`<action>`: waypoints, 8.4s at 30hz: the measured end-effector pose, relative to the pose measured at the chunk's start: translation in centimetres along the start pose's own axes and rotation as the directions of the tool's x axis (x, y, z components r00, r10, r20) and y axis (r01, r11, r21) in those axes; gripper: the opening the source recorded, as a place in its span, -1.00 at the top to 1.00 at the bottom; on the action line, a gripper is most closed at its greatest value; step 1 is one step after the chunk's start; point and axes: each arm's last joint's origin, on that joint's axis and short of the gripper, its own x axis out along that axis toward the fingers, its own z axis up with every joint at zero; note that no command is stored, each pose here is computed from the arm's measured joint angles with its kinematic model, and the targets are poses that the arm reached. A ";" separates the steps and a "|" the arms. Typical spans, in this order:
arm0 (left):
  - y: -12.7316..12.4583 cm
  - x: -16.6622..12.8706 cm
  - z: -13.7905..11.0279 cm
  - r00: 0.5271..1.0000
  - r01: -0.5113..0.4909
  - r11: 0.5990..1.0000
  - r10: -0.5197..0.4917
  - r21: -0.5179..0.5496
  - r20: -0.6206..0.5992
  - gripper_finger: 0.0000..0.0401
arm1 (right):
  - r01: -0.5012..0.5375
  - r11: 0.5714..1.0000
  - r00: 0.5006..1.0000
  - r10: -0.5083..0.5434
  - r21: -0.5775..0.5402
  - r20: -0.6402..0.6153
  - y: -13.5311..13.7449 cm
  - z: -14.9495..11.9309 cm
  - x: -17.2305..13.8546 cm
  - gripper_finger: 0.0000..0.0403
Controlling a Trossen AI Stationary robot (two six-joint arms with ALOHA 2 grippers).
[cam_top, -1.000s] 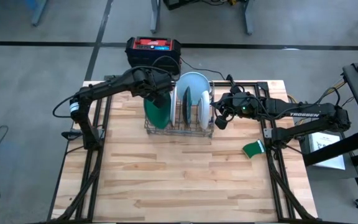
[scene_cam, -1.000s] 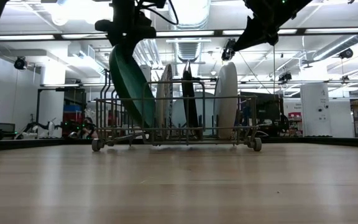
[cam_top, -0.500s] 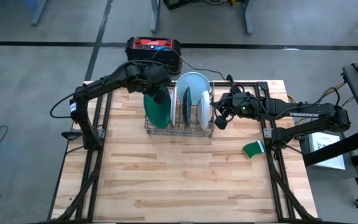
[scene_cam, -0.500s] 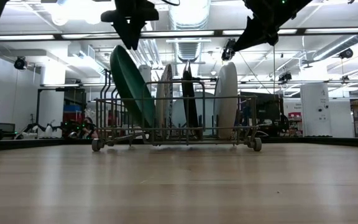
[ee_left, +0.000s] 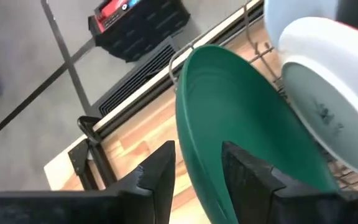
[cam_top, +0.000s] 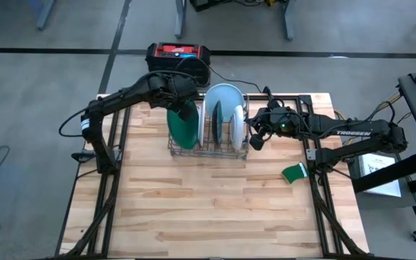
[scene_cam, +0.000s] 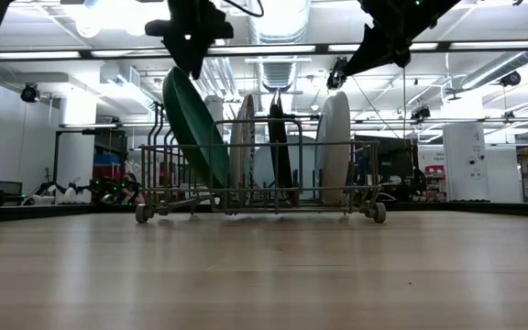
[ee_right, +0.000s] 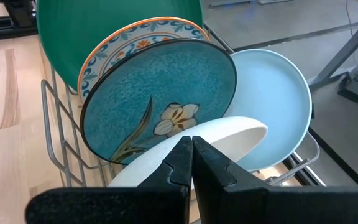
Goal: Sort dishes
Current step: Put the dark green plate in the dishwasher rack
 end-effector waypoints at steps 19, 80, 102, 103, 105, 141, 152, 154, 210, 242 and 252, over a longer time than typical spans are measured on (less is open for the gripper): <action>-0.2 3.0 -0.8 0.991 0.000 1.000 0.001 0.009 -0.134 0.35 | 0.000 1.000 1.000 0.000 0.013 0.000 0.0 0.0 0.0 1.00; 1.0 0.4 0.6 0.996 -0.088 0.985 0.084 0.148 0.037 0.99 | 0.002 1.000 1.000 -0.002 0.030 -0.020 0.0 -0.6 0.3 1.00; 6.2 -4.6 -2.0 0.992 0.023 0.995 -0.035 0.098 0.125 0.99 | 0.007 0.999 0.999 -0.005 0.044 -0.053 0.1 -1.7 0.8 1.00; 6.4 -4.2 -2.4 0.994 0.012 0.997 -0.020 0.078 0.110 0.99 | 0.008 0.999 0.999 -0.005 0.044 -0.052 0.1 -1.7 0.8 1.00; 6.9 -3.3 -3.4 0.997 -0.005 0.999 0.001 0.048 0.072 0.99 | 0.005 0.999 0.999 -0.003 0.043 -0.033 0.1 -1.5 0.8 1.00; 4.5 -1.7 -2.4 0.984 0.155 0.974 -0.168 0.162 0.067 0.99 | -0.120 0.979 0.934 0.167 -0.162 0.315 0.7 2.0 0.2 1.00; 11.6 -11.8 -2.6 0.904 0.228 0.966 -0.256 0.119 0.343 0.99 | -0.051 0.949 0.934 0.156 -0.312 0.322 -0.9 8.8 0.9 1.00; 12.6 -13.0 -2.7 0.882 0.240 0.964 -0.265 0.113 0.391 0.99 | -0.081 0.926 0.926 0.206 -0.368 0.316 -0.6 10.2 1.9 1.00; 17.2 -17.1 -6.0 0.733 0.156 0.955 -0.284 0.254 0.618 0.99 | 0.037 0.418 0.956 0.250 -0.908 0.154 2.2 16.3 22.2 0.02; 16.3 -16.4 -5.3 0.756 0.149 0.951 -0.287 0.272 0.588 0.99 | 0.034 0.528 0.955 0.234 -0.849 0.184 1.9 17.1 21.2 1.00; 16.4 -16.4 -5.4 0.758 0.149 0.950 -0.287 0.274 0.585 0.99 | 0.035 0.509 0.938 0.280 -0.860 0.204 1.9 17.6 20.4 1.00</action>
